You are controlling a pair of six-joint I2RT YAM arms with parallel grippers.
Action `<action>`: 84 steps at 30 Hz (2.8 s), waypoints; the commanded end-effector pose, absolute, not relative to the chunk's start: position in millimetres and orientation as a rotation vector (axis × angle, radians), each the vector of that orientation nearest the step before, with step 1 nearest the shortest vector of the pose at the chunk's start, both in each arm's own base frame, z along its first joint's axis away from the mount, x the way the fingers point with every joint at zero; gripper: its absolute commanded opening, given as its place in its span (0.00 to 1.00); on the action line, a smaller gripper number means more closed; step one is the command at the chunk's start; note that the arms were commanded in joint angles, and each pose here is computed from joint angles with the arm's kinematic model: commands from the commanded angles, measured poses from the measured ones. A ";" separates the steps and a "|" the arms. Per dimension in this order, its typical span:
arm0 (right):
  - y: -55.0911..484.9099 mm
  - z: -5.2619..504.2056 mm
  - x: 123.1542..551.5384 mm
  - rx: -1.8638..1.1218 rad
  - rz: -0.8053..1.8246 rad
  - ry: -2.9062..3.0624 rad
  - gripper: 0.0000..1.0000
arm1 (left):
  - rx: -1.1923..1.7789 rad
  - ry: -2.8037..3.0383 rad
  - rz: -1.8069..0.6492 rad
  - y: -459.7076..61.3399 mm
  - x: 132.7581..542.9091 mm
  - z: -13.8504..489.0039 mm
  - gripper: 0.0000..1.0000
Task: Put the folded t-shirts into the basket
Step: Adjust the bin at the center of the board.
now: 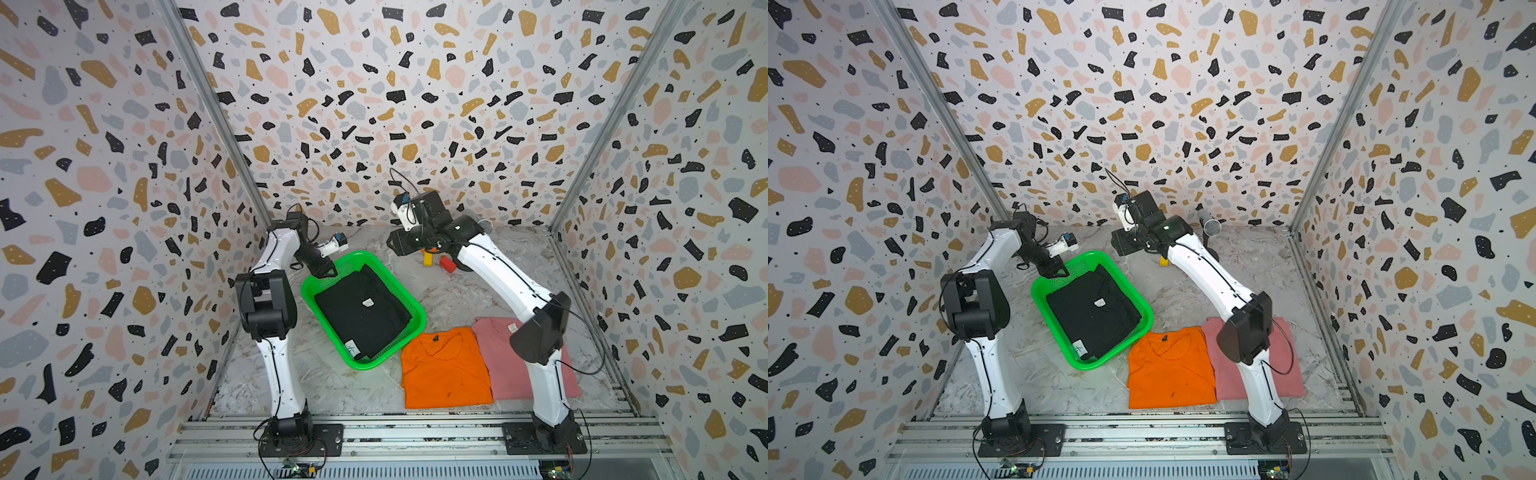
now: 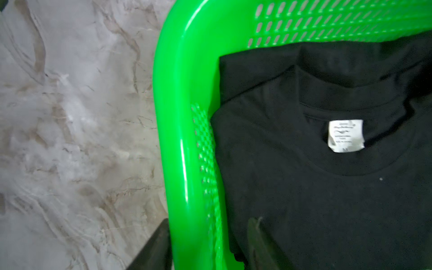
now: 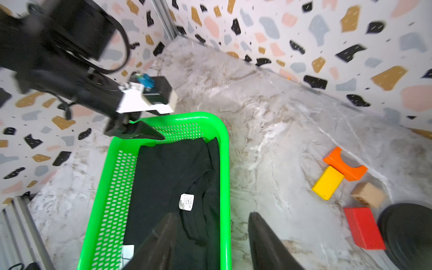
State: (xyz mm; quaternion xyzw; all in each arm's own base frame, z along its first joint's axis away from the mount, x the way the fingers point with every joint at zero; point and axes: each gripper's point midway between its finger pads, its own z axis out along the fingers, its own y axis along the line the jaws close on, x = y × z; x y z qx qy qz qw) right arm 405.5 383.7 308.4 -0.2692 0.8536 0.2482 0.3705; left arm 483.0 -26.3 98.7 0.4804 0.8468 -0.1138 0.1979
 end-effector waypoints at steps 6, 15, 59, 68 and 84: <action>349.1 284.1 363.6 -0.619 0.645 2.344 0.54 | 1.140 2.528 -0.068 6.2 508.6 90.0 0.23; 332.5 252.7 351.3 -0.541 0.606 2.454 0.54 | 0.638 2.685 0.132 57.4 497.5 88.2 0.14; 251.3 230.7 445.5 -0.308 0.023 2.513 0.67 | 0.127 2.504 -0.282 -3.4 456.6 196.9 1.00; 224.0 248.8 327.8 -0.658 0.262 2.512 0.58 | 0.397 2.362 -0.335 -27.1 380.5 271.9 1.00; 273.1 127.9 135.1 -1.899 0.872 1.619 0.47 | 0.641 2.287 -0.927 -97.2 275.2 232.3 1.00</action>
